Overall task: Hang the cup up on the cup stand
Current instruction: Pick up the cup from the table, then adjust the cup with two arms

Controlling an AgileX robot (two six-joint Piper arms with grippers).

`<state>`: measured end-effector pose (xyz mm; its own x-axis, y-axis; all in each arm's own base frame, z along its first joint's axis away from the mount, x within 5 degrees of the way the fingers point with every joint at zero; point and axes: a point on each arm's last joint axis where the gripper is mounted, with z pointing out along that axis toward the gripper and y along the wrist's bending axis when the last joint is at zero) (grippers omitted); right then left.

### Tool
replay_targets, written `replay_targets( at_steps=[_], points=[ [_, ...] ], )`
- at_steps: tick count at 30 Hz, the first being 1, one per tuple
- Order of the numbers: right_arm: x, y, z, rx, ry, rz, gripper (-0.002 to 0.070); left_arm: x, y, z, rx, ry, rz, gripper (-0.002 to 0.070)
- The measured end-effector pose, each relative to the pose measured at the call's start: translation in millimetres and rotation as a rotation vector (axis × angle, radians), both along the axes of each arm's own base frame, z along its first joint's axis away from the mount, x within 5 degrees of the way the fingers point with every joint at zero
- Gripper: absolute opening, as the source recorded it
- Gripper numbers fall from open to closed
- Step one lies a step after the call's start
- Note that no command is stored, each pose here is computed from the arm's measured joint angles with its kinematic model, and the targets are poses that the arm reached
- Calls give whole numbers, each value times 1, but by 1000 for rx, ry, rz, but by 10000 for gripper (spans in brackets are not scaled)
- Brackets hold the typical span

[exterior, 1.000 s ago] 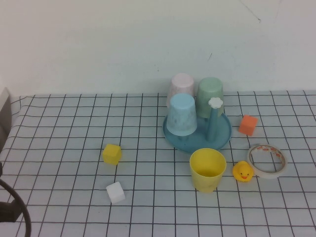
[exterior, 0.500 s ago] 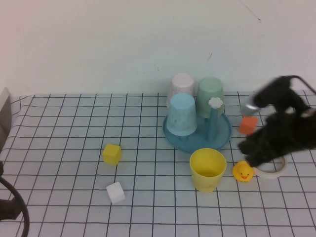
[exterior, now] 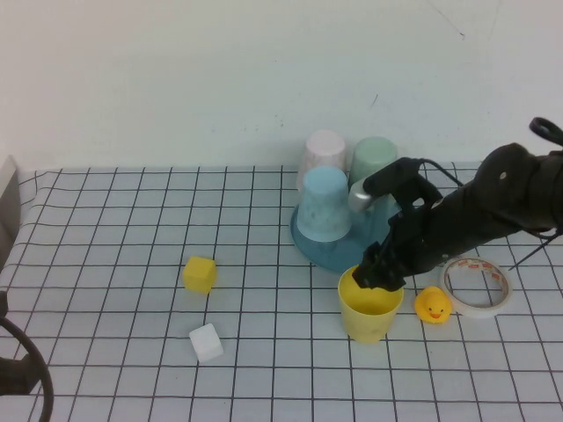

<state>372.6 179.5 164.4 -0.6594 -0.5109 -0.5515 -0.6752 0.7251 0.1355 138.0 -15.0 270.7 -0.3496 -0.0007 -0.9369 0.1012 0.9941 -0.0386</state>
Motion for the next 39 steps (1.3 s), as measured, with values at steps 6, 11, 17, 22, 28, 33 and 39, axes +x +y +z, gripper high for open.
replay_targets(
  at_steps=[6,11,17,22,28,33,39],
  points=[
    [0,-1,-16,-47,35,37,405,0,0,0,-13,6,2,-3],
    [-3,-1,-17,-54,57,55,262,0,-1,0,-65,12,12,-3],
    [-4,-1,-17,-54,72,61,35,1,-1,2,-119,-14,30,-3],
    [-6,1,-13,-16,103,37,22,0,-2,3,-217,-8,53,-3],
    [-15,8,46,146,8,1,20,-5,-10,5,-331,8,17,-3],
    [-39,19,108,256,-142,74,20,-10,-28,6,-450,58,-80,-3],
    [-77,37,160,351,-290,163,20,-21,-53,9,-687,152,-208,-3]
  ],
)
